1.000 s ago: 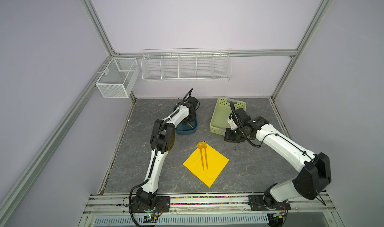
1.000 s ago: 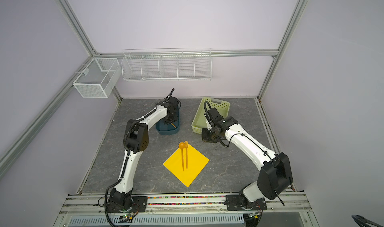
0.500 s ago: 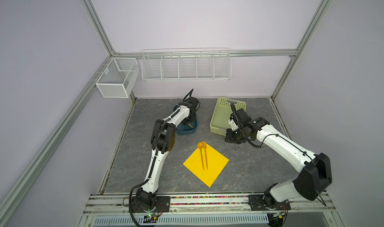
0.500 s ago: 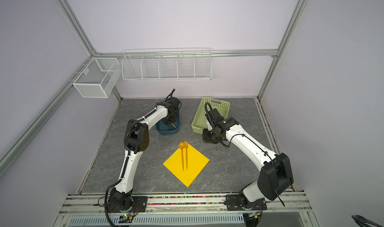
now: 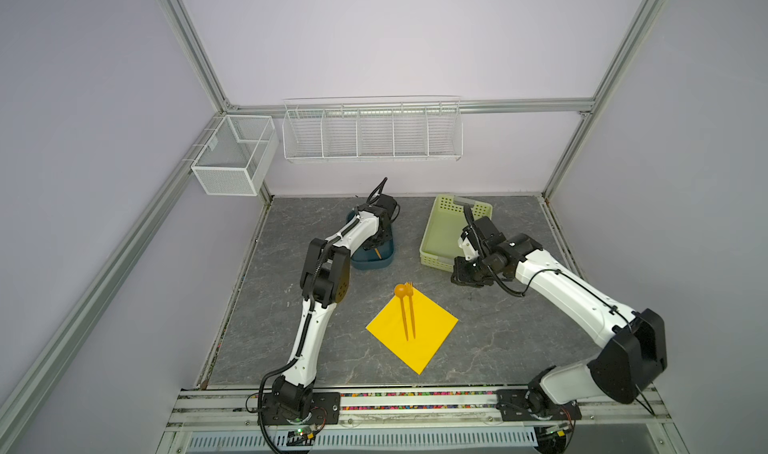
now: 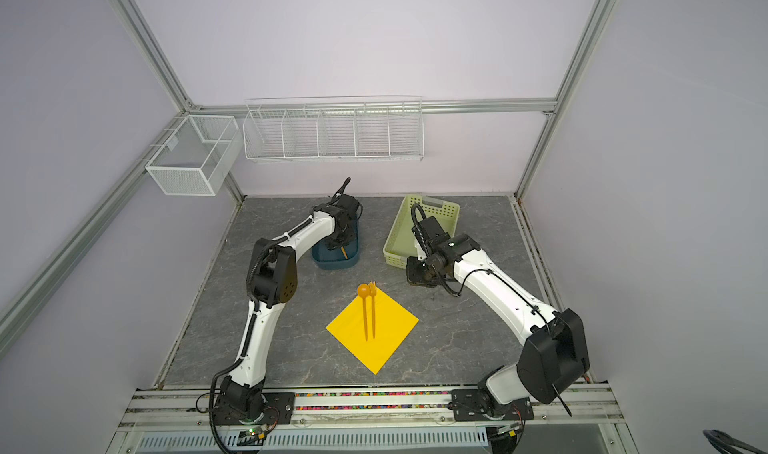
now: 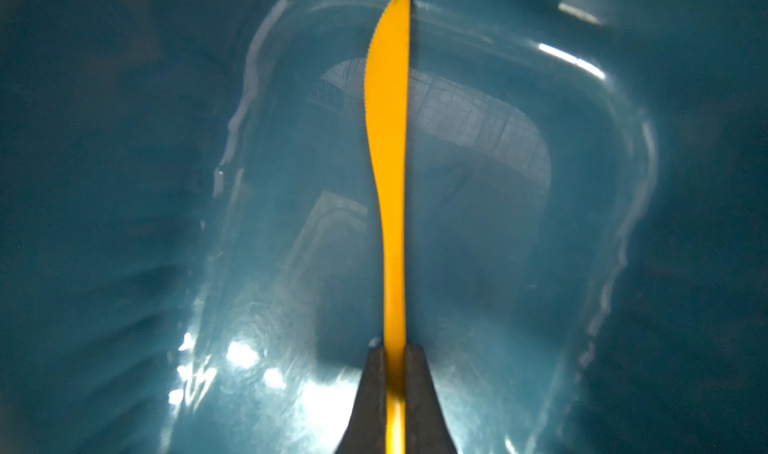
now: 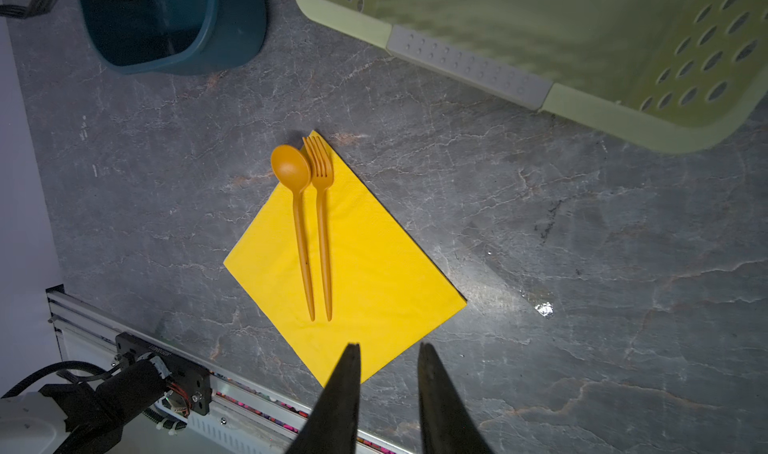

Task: Place the utensils on the paper napkin and roll it up
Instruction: 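Lower the left gripper into the teal tray and close on the yellow knife, then lift the knife with the left gripper while the right gripper moves toward it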

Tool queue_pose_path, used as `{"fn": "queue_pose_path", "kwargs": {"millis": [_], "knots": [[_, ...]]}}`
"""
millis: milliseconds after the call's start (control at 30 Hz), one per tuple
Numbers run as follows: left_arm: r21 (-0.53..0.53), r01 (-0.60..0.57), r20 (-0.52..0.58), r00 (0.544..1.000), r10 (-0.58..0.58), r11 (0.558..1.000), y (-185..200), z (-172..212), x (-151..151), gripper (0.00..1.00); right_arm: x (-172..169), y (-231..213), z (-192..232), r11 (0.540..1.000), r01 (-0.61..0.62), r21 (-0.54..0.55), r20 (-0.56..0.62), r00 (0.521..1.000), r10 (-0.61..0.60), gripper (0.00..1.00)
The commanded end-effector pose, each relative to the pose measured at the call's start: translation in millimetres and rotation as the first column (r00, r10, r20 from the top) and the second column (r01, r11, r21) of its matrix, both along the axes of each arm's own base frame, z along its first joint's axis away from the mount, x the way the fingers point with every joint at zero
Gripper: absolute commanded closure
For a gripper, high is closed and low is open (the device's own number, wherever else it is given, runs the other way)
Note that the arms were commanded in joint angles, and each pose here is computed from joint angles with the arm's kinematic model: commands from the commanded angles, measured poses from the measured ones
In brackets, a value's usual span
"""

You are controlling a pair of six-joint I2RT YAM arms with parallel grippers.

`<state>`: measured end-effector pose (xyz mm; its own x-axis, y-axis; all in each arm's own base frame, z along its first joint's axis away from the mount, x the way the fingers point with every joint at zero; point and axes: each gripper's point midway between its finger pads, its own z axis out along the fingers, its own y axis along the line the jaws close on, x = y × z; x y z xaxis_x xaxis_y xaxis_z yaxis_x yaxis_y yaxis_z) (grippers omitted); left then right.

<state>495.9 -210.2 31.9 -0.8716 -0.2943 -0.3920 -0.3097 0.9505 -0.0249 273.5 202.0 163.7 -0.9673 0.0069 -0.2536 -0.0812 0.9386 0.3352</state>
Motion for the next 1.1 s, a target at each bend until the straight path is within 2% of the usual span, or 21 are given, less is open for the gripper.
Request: {"fn": "queue_pose_path", "kwargs": {"millis": [0, 300, 500, 700, 967, 1067], "knots": [[0.021, 0.066, 0.021, 0.998, -0.066, 0.998, -0.7, 20.5, -9.0, 0.99, -0.4, -3.5, 14.9, 1.0, 0.016, 0.013, 0.029, 0.999, -0.016, 0.72], [-0.033, 0.213, 0.161, 0.965, -0.205, 0.977, -11.4, 75.7, -18.5, 0.99, 0.3, 4.7, 25.6, 0.996, 0.025, 0.081, 0.04, 0.999, -0.029, 0.72], [-0.088, 0.351, 0.246, 0.915, -0.321, 0.932, -21.1, 104.6, -37.7, 0.99, 2.4, 9.3, 35.6, 0.992, 0.036, 0.125, 0.063, 0.997, -0.044, 0.73], [-0.122, 0.504, 0.337, 0.831, -0.442, 0.855, -33.0, 136.2, -65.5, 1.0, 3.8, 18.4, 42.9, 0.979, 0.04, 0.199, 0.076, 0.996, -0.056, 0.72], [-0.117, 0.686, 0.413, 0.692, -0.593, 0.719, -59.9, 167.7, -118.5, 1.0, 5.4, 36.4, 50.3, 0.945, 0.03, 0.325, 0.101, 0.993, -0.067, 0.72], [-0.132, 0.729, 0.433, 0.652, -0.622, 0.672, -70.4, 173.2, -138.7, 1.0, 12.3, 46.6, 55.6, 0.924, 0.03, 0.38, 0.115, 0.99, -0.08, 0.71]]}}
